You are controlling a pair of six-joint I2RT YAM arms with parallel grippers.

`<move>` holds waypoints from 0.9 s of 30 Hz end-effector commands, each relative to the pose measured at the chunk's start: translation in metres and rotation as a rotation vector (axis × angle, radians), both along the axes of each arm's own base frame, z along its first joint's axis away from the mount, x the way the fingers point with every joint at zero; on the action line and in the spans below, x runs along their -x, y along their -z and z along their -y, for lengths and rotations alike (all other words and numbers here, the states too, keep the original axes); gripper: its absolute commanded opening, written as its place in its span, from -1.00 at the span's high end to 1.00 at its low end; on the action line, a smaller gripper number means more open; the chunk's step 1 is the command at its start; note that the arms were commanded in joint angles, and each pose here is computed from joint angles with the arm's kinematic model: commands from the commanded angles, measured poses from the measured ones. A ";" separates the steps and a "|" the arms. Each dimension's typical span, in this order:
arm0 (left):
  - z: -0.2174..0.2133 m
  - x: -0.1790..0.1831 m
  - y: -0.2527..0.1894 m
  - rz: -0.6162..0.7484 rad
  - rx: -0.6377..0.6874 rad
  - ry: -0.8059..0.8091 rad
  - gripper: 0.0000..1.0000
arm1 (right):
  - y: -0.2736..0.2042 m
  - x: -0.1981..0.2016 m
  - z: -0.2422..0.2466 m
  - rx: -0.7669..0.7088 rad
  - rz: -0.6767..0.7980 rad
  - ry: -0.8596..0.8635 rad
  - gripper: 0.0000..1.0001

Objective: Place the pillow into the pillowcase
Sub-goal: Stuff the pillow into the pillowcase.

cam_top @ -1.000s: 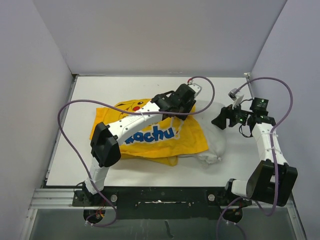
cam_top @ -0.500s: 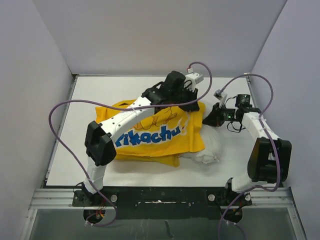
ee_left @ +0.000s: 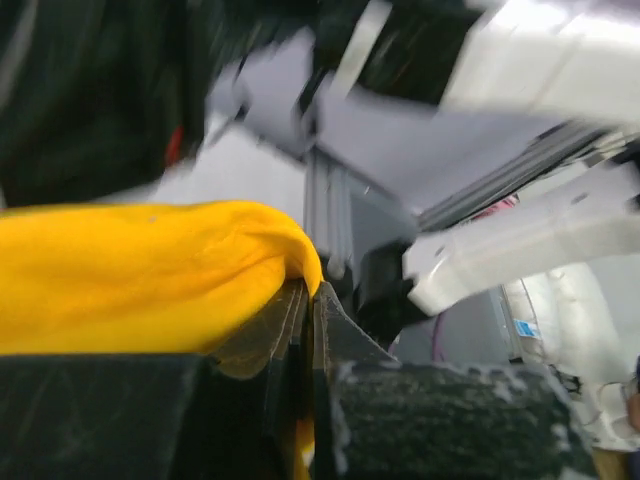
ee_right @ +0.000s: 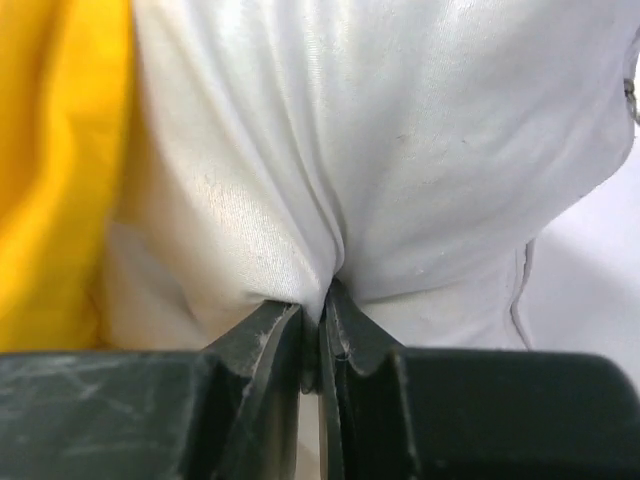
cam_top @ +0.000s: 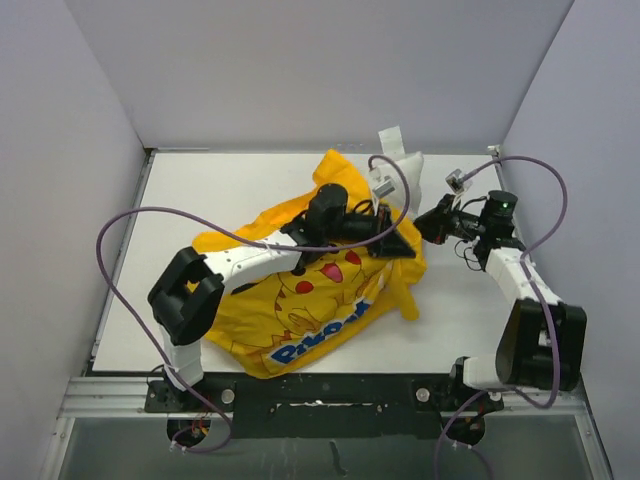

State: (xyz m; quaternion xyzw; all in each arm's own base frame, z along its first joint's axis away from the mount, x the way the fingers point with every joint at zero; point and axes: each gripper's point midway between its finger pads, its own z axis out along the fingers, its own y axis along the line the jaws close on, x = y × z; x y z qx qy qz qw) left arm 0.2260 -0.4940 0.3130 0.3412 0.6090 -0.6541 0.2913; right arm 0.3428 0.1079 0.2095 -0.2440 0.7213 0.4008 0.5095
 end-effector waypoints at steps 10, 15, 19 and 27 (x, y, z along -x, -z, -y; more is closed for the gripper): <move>-0.068 -0.029 0.083 -0.040 -0.084 -0.220 0.37 | -0.033 0.054 -0.010 0.163 0.228 -0.286 -0.24; -0.094 -0.004 0.050 0.112 -0.175 -0.275 -0.16 | -0.062 0.039 0.004 0.260 0.353 -0.218 -1.00; -0.133 -0.006 0.024 0.106 -0.191 -0.406 -0.52 | -0.077 0.008 0.008 0.317 0.399 -0.142 -0.96; -0.216 -0.046 0.047 -0.320 -0.202 -0.617 -0.81 | -0.045 -0.095 -0.011 0.323 0.124 -0.039 -0.96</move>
